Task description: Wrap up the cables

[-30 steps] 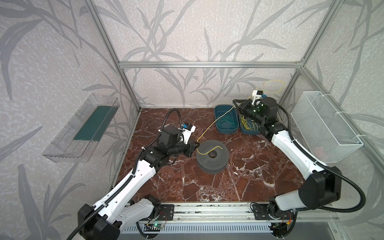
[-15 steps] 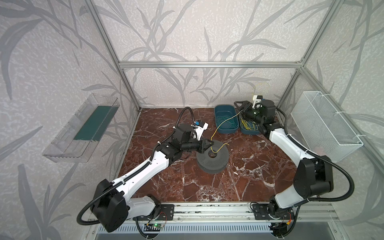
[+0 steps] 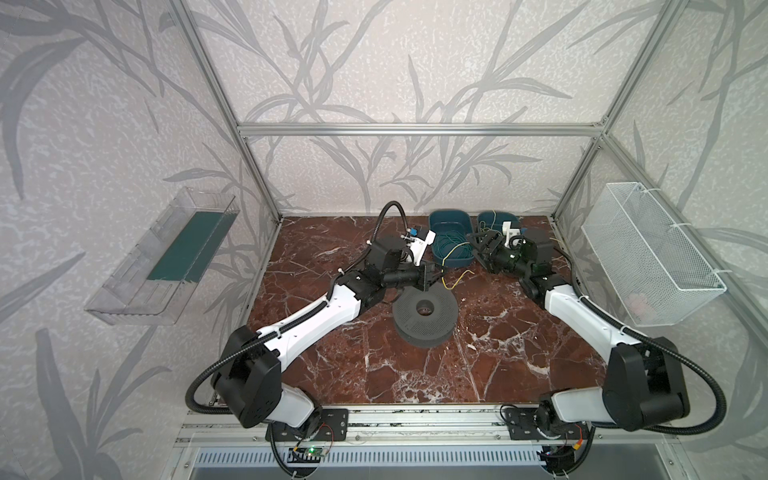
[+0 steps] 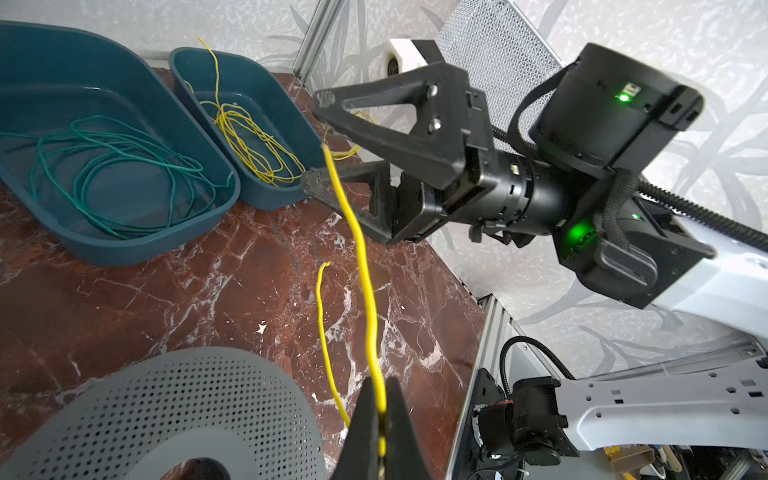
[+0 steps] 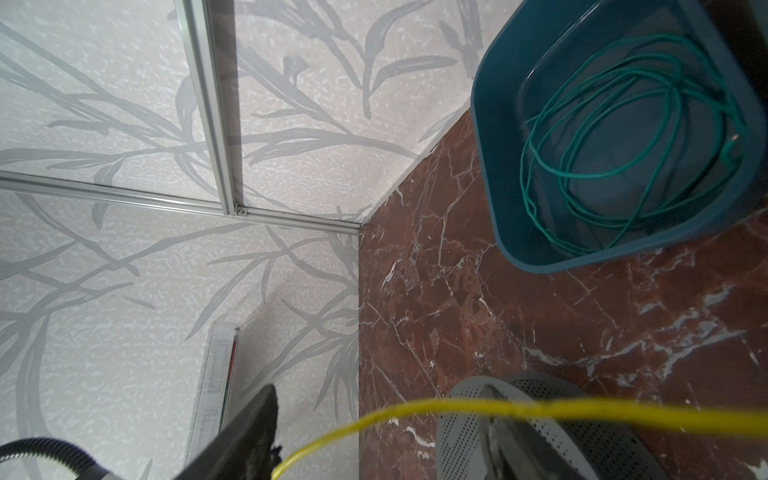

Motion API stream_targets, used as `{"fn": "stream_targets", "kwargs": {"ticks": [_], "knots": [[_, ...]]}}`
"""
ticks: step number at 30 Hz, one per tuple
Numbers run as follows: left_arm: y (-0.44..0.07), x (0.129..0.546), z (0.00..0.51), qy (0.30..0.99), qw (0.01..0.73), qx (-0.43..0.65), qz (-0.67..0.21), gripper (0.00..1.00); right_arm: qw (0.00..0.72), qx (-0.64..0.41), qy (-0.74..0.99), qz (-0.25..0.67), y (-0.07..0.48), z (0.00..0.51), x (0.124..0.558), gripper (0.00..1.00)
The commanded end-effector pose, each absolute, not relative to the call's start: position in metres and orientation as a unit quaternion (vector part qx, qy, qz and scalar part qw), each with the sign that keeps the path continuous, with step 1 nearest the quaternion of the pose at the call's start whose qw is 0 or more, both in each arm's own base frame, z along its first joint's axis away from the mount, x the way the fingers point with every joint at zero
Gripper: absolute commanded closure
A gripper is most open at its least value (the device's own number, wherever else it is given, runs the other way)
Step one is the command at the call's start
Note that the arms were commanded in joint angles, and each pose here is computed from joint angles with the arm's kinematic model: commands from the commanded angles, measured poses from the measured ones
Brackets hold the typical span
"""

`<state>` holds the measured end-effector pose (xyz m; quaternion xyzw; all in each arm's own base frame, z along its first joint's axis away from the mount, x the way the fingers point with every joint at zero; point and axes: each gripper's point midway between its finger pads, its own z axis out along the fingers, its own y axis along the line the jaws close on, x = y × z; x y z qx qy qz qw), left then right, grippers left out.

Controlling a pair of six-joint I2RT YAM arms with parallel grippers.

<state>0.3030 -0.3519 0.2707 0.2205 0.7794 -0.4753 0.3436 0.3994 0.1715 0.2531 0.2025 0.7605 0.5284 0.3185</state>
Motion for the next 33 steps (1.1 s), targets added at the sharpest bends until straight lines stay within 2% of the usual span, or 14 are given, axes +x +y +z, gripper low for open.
{"fn": "stream_targets", "kwargs": {"ticks": [1,8,11,12,13,14,16,18,22,25,28,33], "knots": [[-0.366,0.302,0.283,0.764,0.348,0.241,-0.487,1.0,0.336,0.167,0.741,0.557,0.179,0.286,0.383,0.25],[-0.379,0.303,0.275,0.771,0.339,0.256,-0.474,1.0,0.314,0.144,0.744,0.572,0.202,0.291,0.359,0.24],[-0.382,0.301,0.274,0.774,0.335,0.266,-0.467,1.0,0.302,0.127,0.747,0.579,0.216,0.292,0.356,0.35],[-0.383,0.299,0.274,0.775,0.333,0.269,-0.465,1.0,0.299,0.125,0.747,0.581,0.219,0.292,0.356,0.44],[-0.383,0.298,0.274,0.775,0.333,0.272,-0.463,1.0,0.297,0.118,0.746,0.584,0.223,0.294,0.357,0.62],[-0.382,0.297,0.274,0.776,0.332,0.275,-0.461,1.0,0.297,0.116,0.745,0.586,0.225,0.296,0.358,0.76],[-0.381,0.294,0.274,0.776,0.334,0.277,-0.458,1.0,0.298,0.114,0.742,0.589,0.227,0.299,0.359,0.98],[-0.377,0.29,0.273,0.775,0.337,0.281,-0.455,0.98,0.306,0.118,0.737,0.591,0.226,0.305,0.36,1.0],[-0.363,0.283,0.273,0.757,0.377,0.276,-0.456,0.51,0.323,0.135,0.729,0.588,0.221,0.316,0.359,1.0],[-0.345,0.279,0.275,0.731,0.436,0.254,-0.459,0.32,0.329,0.152,0.72,0.592,0.216,0.323,0.357,1.0],[-0.321,0.277,0.275,0.708,0.503,0.222,-0.444,0.26,0.332,0.164,0.712,0.597,0.213,0.329,0.354,1.0],[-0.305,0.269,0.268,0.678,0.583,0.232,-0.384,0.26,0.331,0.174,0.699,0.609,0.214,0.339,0.347,1.0]]}}
